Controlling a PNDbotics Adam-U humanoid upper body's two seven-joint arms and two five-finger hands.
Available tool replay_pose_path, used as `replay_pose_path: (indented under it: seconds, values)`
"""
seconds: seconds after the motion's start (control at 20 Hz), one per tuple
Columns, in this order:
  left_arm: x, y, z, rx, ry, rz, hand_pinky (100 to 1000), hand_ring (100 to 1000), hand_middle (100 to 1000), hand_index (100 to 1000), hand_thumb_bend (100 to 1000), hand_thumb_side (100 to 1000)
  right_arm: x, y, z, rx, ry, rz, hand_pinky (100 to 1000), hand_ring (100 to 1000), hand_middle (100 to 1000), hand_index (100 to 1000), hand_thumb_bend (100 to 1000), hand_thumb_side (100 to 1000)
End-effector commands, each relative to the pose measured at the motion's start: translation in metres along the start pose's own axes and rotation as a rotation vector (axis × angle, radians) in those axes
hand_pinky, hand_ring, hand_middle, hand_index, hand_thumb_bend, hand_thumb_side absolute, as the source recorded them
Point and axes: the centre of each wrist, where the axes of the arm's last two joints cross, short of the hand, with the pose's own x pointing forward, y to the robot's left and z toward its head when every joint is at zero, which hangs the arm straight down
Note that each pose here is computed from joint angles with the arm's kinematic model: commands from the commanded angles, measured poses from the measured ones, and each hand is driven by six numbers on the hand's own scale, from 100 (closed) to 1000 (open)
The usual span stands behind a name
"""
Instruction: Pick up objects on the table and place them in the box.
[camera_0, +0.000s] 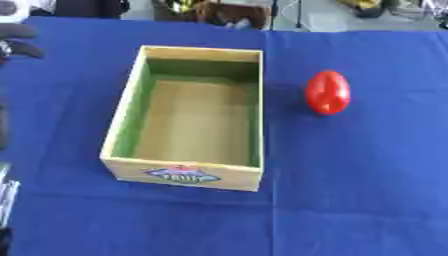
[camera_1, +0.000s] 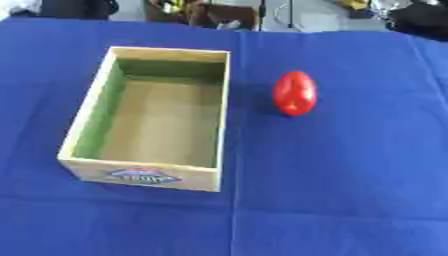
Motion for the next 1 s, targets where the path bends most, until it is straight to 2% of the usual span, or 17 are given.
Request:
replay_pose_path:
  seconds: [0.05,0.25,0.5,0.6,0.7,0.8,1.0]
  values:
    - [0.006,0.002,-0.006,-0.014,-0.032,-0.001,538,622,676,918,182,1000,0.002,-0.007,-0.007,-0.017,-0.009,0.026,898,959,954,945,100,1000]
    - [0.007,0.001,-0.006,-0.016,-0.033,0.002,539,623,676,918,183,1000,0.011,-0.003,-0.016,-0.004,-0.033,0.025,898,958,950,945,100,1000]
    - [0.006,0.001,-0.006,-0.014,-0.031,0.0,538,622,676,917,181,1000,0.012,0.002,-0.019,0.008,-0.034,0.04,898,953,929,943,100,1000]
    - [0.006,0.001,-0.005,-0.014,-0.03,0.0,538,622,676,917,181,1000,0.01,0.005,-0.019,0.033,-0.034,0.029,900,952,929,940,189,1000]
    - [0.006,0.001,-0.005,-0.014,-0.03,0.0,538,621,676,917,180,1000,0.008,0.006,-0.019,0.067,-0.034,0.011,910,954,931,960,394,1000]
    - [0.006,0.001,-0.005,-0.014,-0.028,-0.001,538,621,676,916,178,1000,0.005,0.008,-0.019,0.106,-0.034,0.001,920,962,938,972,464,972]
    - [0.006,0.001,-0.005,-0.015,-0.027,-0.001,538,621,676,916,176,1000,0.001,0.011,-0.021,0.184,-0.059,-0.042,943,985,988,1000,534,893]
